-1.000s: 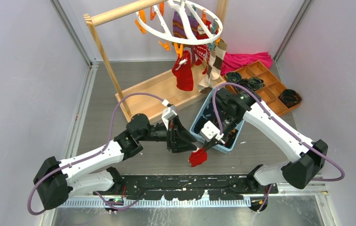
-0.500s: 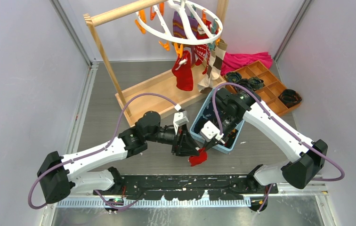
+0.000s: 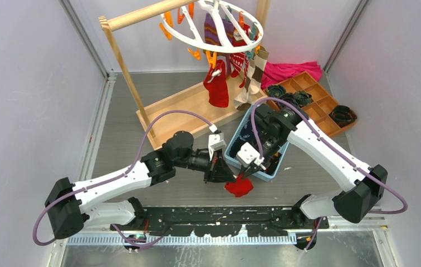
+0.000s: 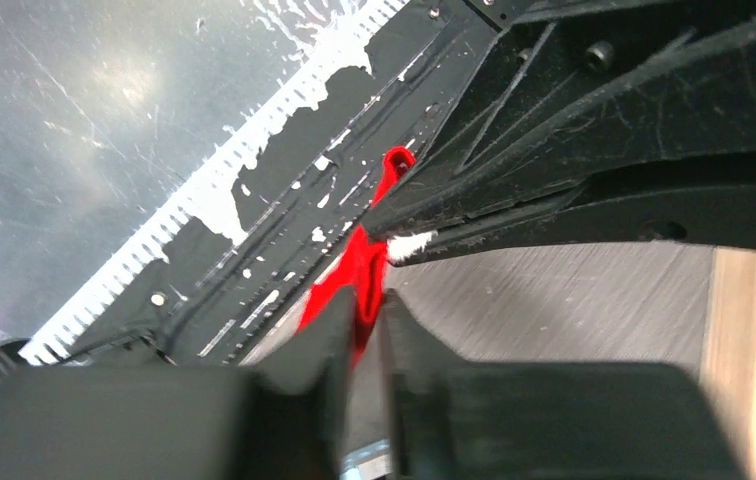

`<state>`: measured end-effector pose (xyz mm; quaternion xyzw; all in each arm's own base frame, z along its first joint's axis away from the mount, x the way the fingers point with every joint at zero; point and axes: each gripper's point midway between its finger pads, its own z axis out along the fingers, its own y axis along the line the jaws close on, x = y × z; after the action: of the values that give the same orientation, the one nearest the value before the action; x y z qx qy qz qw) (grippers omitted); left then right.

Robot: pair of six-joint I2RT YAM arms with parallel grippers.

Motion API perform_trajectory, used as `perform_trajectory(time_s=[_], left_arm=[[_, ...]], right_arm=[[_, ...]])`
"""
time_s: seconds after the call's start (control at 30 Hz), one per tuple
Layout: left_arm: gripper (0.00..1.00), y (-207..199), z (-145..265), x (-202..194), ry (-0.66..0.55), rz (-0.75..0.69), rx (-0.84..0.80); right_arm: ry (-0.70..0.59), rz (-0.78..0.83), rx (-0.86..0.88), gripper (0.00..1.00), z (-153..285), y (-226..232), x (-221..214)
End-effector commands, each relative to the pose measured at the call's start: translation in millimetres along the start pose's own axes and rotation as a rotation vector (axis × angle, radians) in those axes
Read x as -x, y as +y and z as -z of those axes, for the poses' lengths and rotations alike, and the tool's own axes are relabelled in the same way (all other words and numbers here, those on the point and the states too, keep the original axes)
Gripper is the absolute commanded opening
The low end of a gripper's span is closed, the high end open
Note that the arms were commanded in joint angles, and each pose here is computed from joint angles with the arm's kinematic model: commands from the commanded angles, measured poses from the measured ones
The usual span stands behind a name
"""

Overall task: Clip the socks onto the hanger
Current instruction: Adjust the sock.

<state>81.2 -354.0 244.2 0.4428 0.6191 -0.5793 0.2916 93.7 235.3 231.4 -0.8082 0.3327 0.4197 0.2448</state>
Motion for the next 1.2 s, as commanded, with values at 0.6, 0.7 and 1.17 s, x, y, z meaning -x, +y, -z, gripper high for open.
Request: perform_trajectory(time_s=[0.6,0.7,1.17], left_arm=[[0.00,109.5,147.4,30.1,-0.790,0.685,1.020],[0.00,117.7,149.4,37.2,-0.839,0.744,1.072],[0.00,126.2,136.6,65.5,-0.974,0.898,1.072]], right_arm=[[-0.071,-0.530,-0.427,0.66,23.0,-94.3,19.4],[-0.086,-0.590,-0.497,0.65,23.6,-111.7,16.2],[-0.086,-0.692,-0.658,0.64,28.3,-142.6,0.1]])
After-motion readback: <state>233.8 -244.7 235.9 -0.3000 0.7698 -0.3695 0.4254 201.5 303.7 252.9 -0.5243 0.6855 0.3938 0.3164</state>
